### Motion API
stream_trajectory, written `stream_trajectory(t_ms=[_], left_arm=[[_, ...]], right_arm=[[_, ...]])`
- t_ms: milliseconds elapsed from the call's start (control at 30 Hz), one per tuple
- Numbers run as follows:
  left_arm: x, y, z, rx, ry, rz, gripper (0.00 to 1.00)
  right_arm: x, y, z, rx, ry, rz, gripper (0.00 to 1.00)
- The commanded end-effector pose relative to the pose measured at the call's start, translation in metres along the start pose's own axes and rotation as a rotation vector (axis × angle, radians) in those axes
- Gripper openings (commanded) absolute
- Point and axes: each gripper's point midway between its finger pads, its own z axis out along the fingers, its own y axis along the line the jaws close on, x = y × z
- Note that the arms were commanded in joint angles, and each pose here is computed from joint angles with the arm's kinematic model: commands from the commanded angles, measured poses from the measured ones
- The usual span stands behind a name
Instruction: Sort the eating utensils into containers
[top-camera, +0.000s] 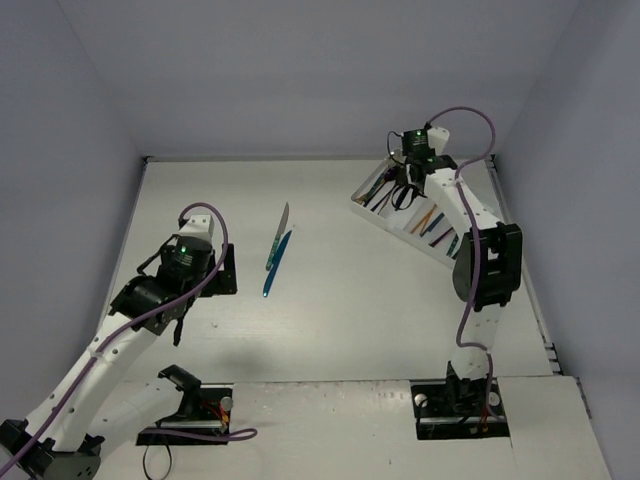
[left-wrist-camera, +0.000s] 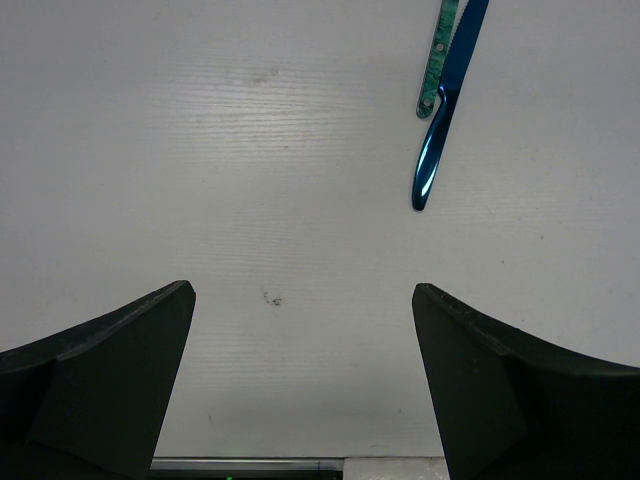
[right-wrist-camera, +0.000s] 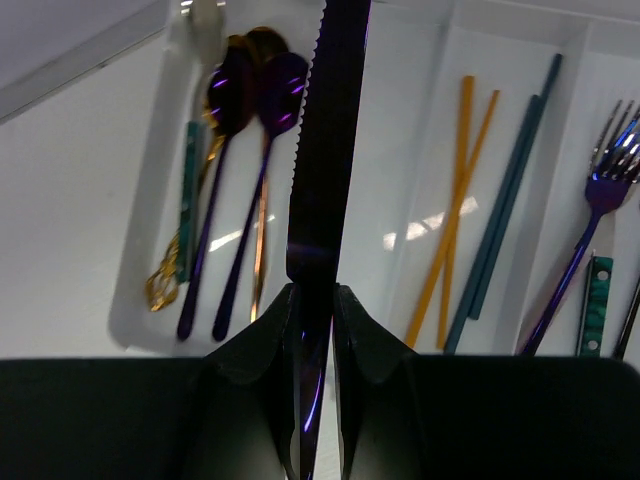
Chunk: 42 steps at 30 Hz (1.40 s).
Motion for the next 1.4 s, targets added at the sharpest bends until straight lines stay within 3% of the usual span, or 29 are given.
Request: stream_trajectory(t_ms=[0,200,267,467,533,733,1000,1367], left_arm=[[-0.021,0.0,-0.007,-0.006,-0.061,-0.04,0.88],[-0.02,0.0,-0.007,-0.003,-0.055,-0.045,0.88],[-0.019,-0.002,-0.006,0.001,-0.047,-0.045,0.88],[-0.014,-0.011,0.002,0.025,0.0,-0.041,0.88],[-0.008,-0.017,0.011,0.029,0.048,-0.026,0.88],[0.004,-0.043,0.044,0.061,0.207,0.017,0.88],[0.006,-0.077,0.105,0.081,0.353,0.152,0.81],[0.057,-0.105,0.161,0.124,0.538,0.183,0.62]], right_arm=[[-0.014,-0.014,0.036,0.063,-0.024,0.079,0.0],[-0.001,-0.023,0.081,0.085,0.024,0.086,0.02],[0.0,-0.021,0.086,0.078,0.031,0.076,0.09],[-0.016,-0.013,0.073,0.048,-0.003,0.029,0.45],[-0.034,-0.011,0.052,0.027,-0.04,0.029,0.5],[-0.059,-0.02,-0.022,0.008,-0.127,0.006,0.55],[-0.031,-0.041,-0.1,-0.073,-0.13,0.021,0.56],[0.015,-0.059,-0.136,-0.138,-0.097,0.011,0.57]])
